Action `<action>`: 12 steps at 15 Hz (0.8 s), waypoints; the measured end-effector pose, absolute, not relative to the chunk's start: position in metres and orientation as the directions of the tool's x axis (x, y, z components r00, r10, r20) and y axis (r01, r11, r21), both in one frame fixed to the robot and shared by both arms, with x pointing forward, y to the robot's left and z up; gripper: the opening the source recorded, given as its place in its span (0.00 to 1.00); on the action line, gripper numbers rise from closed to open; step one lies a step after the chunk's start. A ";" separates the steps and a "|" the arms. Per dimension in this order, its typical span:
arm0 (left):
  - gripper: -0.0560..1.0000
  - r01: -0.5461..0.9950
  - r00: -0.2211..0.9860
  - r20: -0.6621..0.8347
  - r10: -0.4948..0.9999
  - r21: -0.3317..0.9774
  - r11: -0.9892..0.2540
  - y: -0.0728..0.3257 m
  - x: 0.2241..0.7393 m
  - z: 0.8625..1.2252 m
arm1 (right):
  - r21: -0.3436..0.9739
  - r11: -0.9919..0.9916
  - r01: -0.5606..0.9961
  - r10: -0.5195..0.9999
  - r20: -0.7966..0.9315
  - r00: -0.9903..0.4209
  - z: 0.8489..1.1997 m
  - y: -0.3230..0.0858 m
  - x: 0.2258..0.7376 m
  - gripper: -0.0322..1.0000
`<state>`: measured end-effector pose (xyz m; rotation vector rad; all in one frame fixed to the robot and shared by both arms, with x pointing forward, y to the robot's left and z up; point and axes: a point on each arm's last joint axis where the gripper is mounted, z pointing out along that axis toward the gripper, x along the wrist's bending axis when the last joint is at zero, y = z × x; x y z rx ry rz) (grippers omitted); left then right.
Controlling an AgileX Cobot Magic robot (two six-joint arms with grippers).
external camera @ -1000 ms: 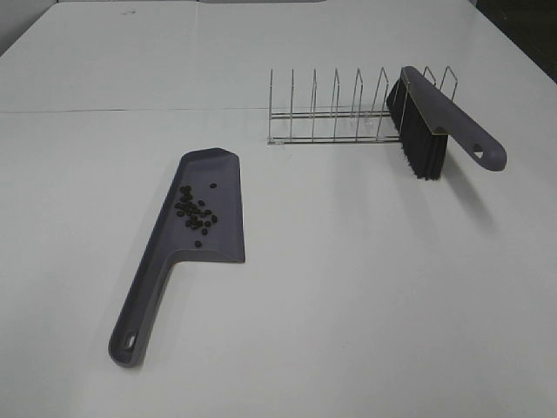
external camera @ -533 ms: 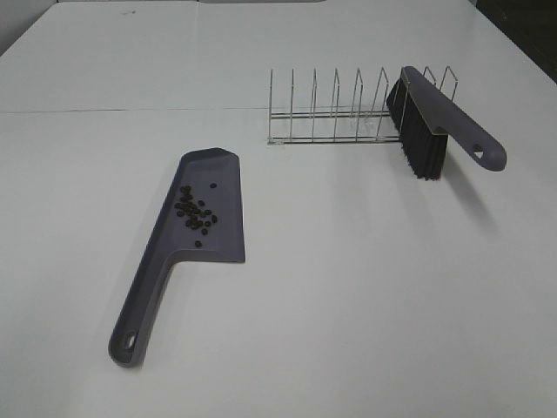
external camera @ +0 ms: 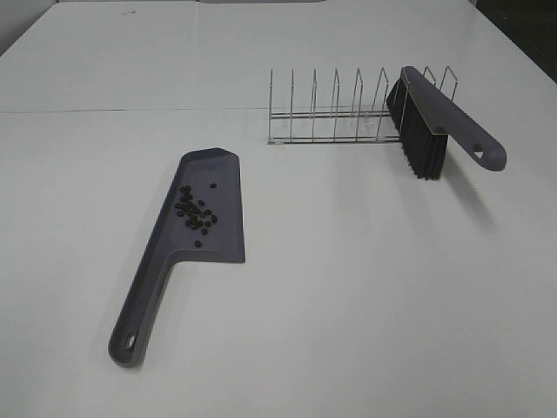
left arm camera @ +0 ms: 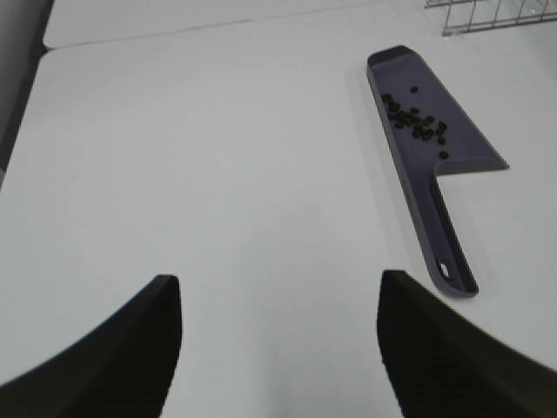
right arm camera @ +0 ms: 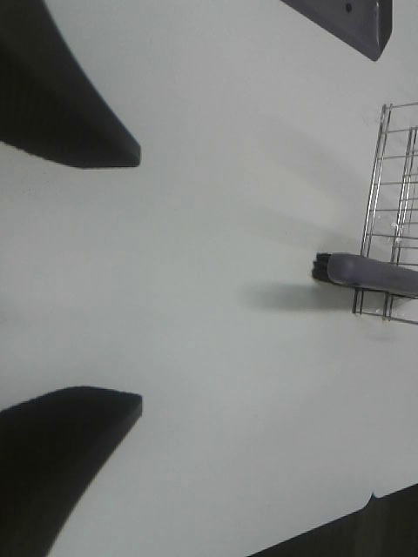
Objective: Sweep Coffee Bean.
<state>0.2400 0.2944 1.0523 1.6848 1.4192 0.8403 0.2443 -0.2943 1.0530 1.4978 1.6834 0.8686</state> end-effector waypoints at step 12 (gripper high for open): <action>0.62 0.441 0.158 0.015 0.987 0.893 -0.084 0.295 0.232 1.052 | 0.889 0.104 0.446 0.994 -0.080 -0.073 1.053 -0.294 0.232 0.67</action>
